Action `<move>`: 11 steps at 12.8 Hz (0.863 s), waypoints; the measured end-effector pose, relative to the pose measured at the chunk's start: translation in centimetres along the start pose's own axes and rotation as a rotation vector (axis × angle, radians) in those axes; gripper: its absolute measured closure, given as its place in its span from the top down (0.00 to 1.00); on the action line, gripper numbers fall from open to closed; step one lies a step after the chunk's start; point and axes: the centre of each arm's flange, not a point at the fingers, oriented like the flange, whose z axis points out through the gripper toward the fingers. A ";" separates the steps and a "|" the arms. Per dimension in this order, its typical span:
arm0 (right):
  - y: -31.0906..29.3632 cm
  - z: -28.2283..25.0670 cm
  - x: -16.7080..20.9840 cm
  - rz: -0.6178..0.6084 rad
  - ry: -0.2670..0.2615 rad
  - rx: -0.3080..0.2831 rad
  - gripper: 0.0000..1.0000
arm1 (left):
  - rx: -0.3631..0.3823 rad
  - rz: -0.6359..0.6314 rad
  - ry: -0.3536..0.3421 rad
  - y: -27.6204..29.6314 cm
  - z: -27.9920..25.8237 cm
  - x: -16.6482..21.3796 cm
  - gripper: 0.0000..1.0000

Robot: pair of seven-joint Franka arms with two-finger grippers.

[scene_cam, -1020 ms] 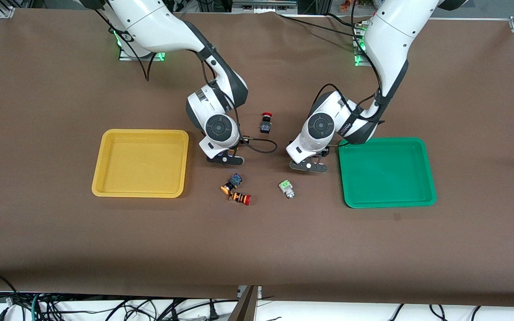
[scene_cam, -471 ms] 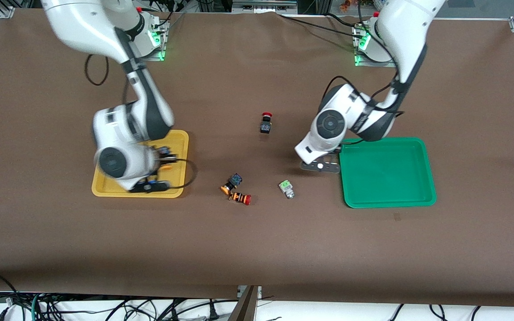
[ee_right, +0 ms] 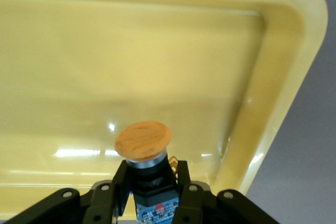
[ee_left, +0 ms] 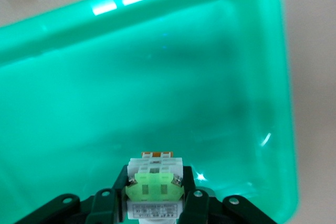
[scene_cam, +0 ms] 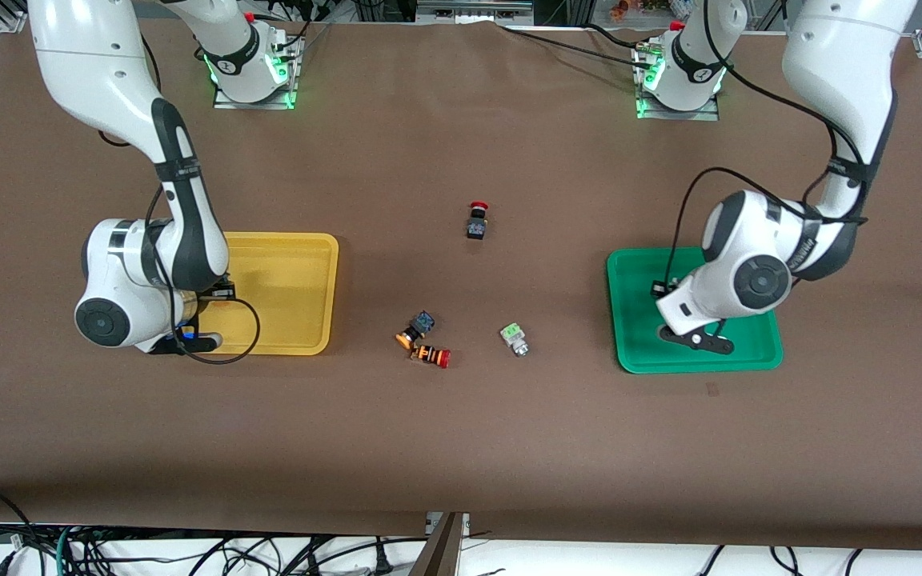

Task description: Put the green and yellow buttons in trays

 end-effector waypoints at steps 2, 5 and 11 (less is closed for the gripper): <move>0.2 0.5 0.1 0.005 -0.003 0.005 0.57 | -0.009 0.018 -0.004 1.4 1.3 0.5 0.58; -6.2 -3.9 0.5 0.050 0.086 0.044 0.88 | -0.017 -0.060 0.109 4.2 -5.3 1.4 0.88; -28.1 -5.9 -1.1 0.431 0.311 0.198 1.00 | -0.218 -0.534 0.119 12.8 -9.7 4.8 1.00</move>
